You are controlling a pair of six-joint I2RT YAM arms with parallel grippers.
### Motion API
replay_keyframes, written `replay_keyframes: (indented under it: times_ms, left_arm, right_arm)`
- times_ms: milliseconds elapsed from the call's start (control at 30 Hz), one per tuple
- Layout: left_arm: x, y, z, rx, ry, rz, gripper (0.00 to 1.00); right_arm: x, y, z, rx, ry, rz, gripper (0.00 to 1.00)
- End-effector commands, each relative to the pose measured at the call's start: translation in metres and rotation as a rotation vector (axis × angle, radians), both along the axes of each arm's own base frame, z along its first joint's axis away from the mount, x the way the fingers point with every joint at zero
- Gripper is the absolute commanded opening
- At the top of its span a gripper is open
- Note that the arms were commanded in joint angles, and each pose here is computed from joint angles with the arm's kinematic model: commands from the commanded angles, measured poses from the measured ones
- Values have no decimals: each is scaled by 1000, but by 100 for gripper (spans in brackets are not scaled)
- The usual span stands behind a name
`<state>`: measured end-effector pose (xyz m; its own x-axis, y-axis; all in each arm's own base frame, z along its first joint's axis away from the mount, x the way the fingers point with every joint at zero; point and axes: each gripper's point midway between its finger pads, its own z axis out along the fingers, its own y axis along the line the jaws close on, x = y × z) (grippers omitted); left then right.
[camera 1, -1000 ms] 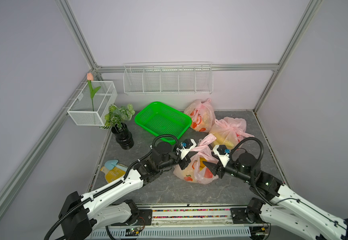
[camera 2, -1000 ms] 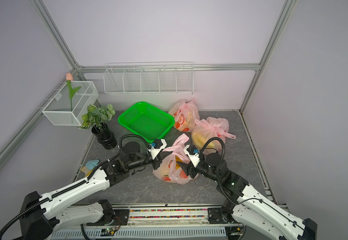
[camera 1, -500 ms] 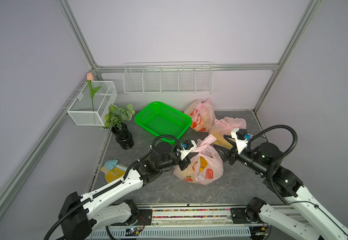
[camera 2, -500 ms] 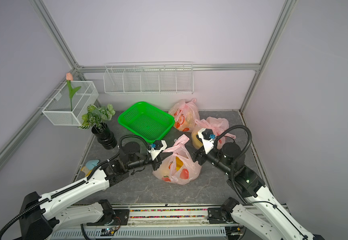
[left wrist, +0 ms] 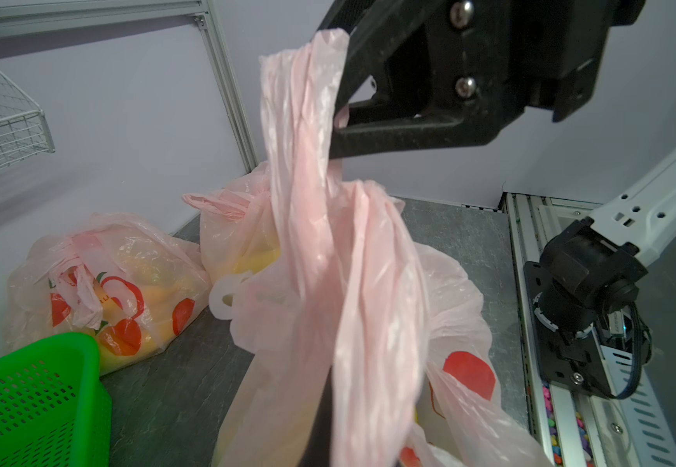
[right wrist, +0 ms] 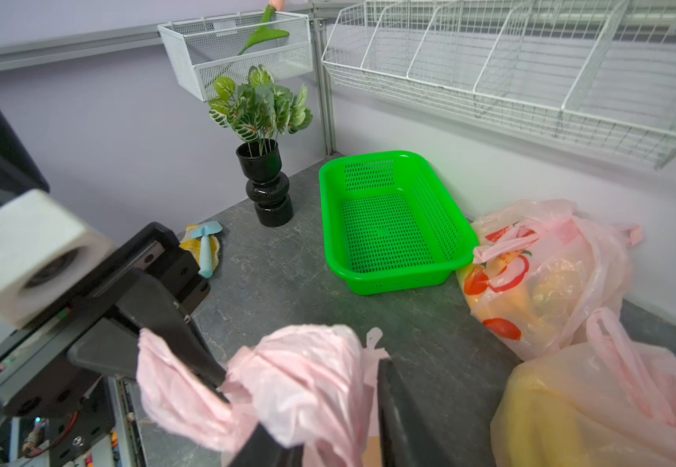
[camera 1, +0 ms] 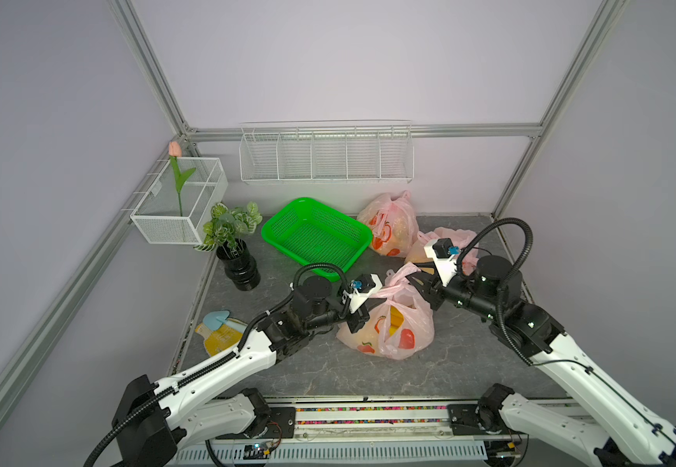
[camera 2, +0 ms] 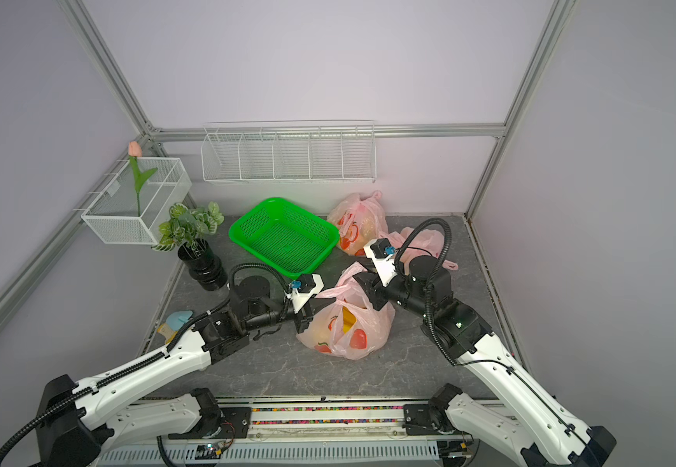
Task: Place the banana into a plastic bag & tie a knot
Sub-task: Cross the plastic bag at the center of the board.
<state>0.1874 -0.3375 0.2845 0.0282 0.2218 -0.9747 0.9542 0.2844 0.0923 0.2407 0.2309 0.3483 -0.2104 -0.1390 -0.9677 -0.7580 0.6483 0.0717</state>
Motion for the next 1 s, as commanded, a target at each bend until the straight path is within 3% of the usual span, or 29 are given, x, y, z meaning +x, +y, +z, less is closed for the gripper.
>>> replay_keyframes:
  times_ms: [0, 167, 433, 567, 800, 967]
  left_arm:
    - [5, 3, 8, -7, 8, 33, 2]
    - [15, 4, 17, -10, 35, 90, 6]
    - [20, 0, 27, -7, 60, 104, 11]
    - [20, -4, 30, -13, 60, 94, 17]
    - [23, -10, 25, 1, 74, 84, 17]
    - [31, -9, 27, -4, 68, 127, 17]
  right_arm:
    - [0, 3, 13, 11, -33, 20, 18]
    - [-14, 9, 16, -19, -56, 45, 11]
    - [-32, 20, 2, -130, -100, 54, 9]
    - [-39, 23, 7, -118, -113, 85, 9]
    - [-60, 38, 14, -86, -124, 189, 8]
    - [-65, 34, 12, -71, -119, 183, 8]
